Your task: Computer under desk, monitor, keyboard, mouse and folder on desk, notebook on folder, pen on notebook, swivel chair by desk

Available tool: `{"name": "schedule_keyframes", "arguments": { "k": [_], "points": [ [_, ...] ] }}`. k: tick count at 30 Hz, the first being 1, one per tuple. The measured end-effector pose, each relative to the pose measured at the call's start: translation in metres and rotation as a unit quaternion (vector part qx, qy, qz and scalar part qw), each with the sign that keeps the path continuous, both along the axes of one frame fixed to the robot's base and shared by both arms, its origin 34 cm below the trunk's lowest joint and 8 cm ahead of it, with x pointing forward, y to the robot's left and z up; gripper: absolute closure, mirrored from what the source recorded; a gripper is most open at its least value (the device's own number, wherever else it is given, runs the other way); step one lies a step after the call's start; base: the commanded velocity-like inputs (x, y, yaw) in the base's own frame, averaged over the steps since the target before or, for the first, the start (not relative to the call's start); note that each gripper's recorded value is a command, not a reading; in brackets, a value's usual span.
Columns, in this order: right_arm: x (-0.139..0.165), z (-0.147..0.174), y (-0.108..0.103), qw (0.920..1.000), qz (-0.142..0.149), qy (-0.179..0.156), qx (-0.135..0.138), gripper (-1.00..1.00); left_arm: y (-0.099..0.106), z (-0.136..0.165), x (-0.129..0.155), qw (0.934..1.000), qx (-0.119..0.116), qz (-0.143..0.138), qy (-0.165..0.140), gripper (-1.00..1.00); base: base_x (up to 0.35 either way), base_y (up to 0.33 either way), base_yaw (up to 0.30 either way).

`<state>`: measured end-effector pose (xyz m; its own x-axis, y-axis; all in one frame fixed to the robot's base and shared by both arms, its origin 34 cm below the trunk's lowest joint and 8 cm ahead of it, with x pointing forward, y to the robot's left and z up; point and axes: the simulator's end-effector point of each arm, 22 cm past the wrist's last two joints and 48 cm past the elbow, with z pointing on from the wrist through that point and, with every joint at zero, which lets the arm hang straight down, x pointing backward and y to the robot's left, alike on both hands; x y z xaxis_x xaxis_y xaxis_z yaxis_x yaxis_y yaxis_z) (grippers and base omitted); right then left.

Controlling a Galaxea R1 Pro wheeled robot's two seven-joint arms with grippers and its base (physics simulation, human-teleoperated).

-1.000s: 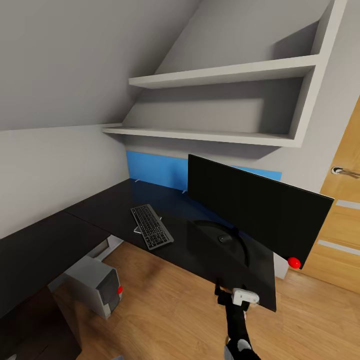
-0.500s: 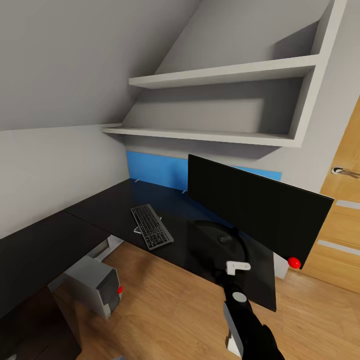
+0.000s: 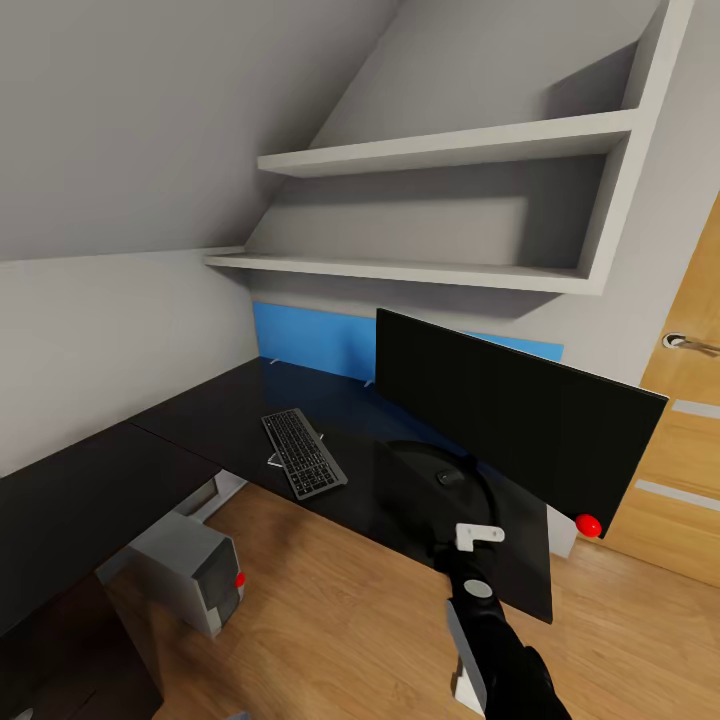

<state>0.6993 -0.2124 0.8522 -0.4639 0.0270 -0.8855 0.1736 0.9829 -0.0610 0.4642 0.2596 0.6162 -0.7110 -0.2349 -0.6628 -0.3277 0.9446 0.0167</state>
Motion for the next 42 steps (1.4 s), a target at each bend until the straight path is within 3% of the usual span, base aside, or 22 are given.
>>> {"name": "schedule_keyframes", "arguments": {
  "k": [19, 25, 34, 42],
  "points": [
    [-0.003, -0.006, 0.005, 0.9999, 0.01, 0.005, 0.005, -1.0, -0.004, 0.0, 0.0, 1.0, -0.002, -0.003, 0.001, -1.0, 0.0, 0.0, 0.0],
    [-0.007, -0.017, 0.019, 0.9994, 0.03, 0.017, -0.001, -1.0, -0.003, -0.001, 0.0, 1.0, -0.002, -0.002, 0.002, -1.0, 0.015, 0.0, 0.0],
    [-0.003, -0.009, 0.031, 0.999, 0.044, -0.01, -0.004, -1.0, -0.003, -0.001, -0.001, 1.0, -0.002, -0.002, 0.002, -1.0, 0.192, 0.0, 0.0],
    [-0.005, -0.014, 0.032, 0.9989, 0.046, -0.006, -0.004, -1.0, -0.003, 0.0, -0.001, 1.0, -0.002, -0.002, 0.002, -1.0, 0.112, 0.04, 0.0]
  ]
}}
